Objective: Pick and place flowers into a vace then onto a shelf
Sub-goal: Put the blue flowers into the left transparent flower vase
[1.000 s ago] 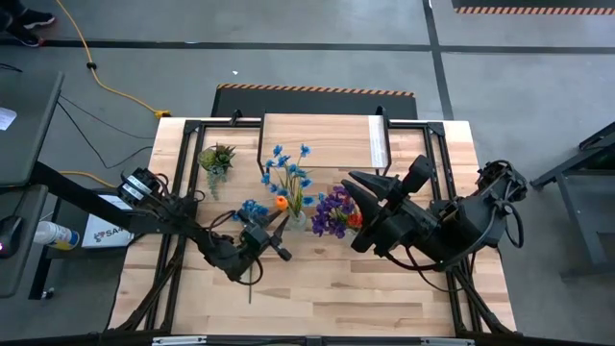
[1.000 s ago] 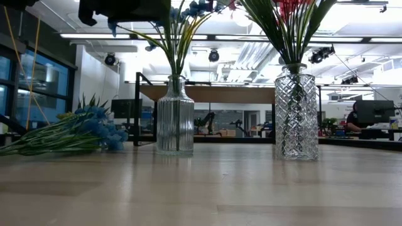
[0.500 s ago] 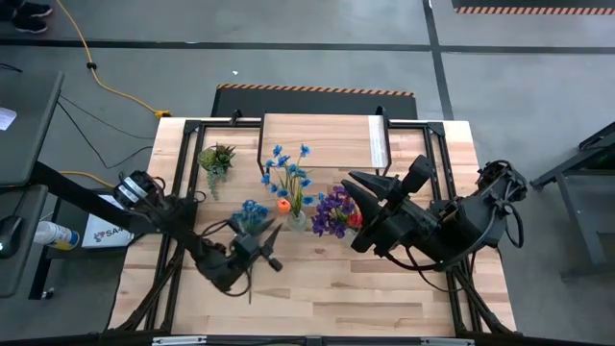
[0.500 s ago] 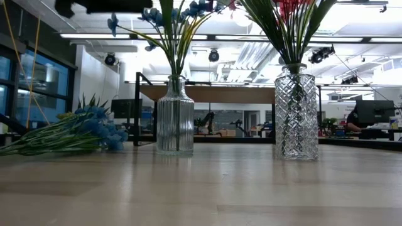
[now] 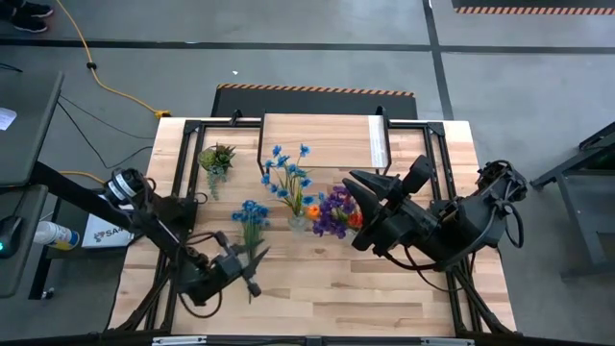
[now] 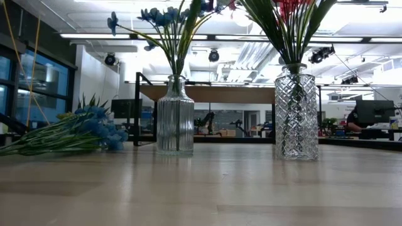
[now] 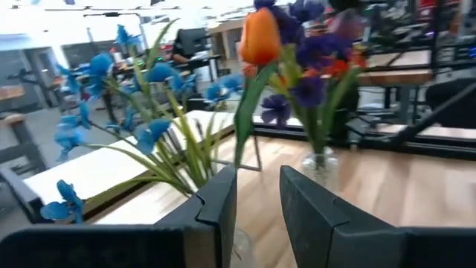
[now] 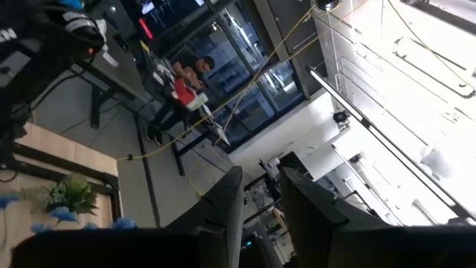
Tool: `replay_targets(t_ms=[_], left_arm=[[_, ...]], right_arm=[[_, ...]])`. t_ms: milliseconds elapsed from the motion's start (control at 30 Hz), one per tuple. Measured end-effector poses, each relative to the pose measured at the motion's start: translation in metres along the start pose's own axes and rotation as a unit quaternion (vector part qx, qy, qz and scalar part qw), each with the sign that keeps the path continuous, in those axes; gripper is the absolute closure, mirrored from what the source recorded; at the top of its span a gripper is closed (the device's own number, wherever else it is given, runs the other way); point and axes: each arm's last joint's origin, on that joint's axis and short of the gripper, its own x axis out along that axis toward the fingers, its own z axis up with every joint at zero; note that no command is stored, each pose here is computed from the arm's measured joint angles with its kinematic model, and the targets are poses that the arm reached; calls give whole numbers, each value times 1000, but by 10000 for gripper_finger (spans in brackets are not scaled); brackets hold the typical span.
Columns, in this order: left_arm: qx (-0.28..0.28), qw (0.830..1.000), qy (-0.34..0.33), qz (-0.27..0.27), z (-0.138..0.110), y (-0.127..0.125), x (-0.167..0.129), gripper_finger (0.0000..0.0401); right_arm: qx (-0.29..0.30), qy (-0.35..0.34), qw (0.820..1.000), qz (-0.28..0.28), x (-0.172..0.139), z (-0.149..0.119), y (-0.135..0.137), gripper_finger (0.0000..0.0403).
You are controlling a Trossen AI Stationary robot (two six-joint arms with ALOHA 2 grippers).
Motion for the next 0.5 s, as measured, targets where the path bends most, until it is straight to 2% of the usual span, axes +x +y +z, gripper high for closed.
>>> replay_targets(t_ms=[200,367,500], left_arm=[[-59,997,-1,-41,12,-6,-28,263],[-60,995,-2,-76,34,-11,-52,263],[-77,993,-1,-95,42,-12,-64,263]], right_arm=[[-7,1,1000,0,0,0,0,320],[-7,1,1000,0,0,0,0,320],[-7,4,1000,-1,0,0,0,320]])
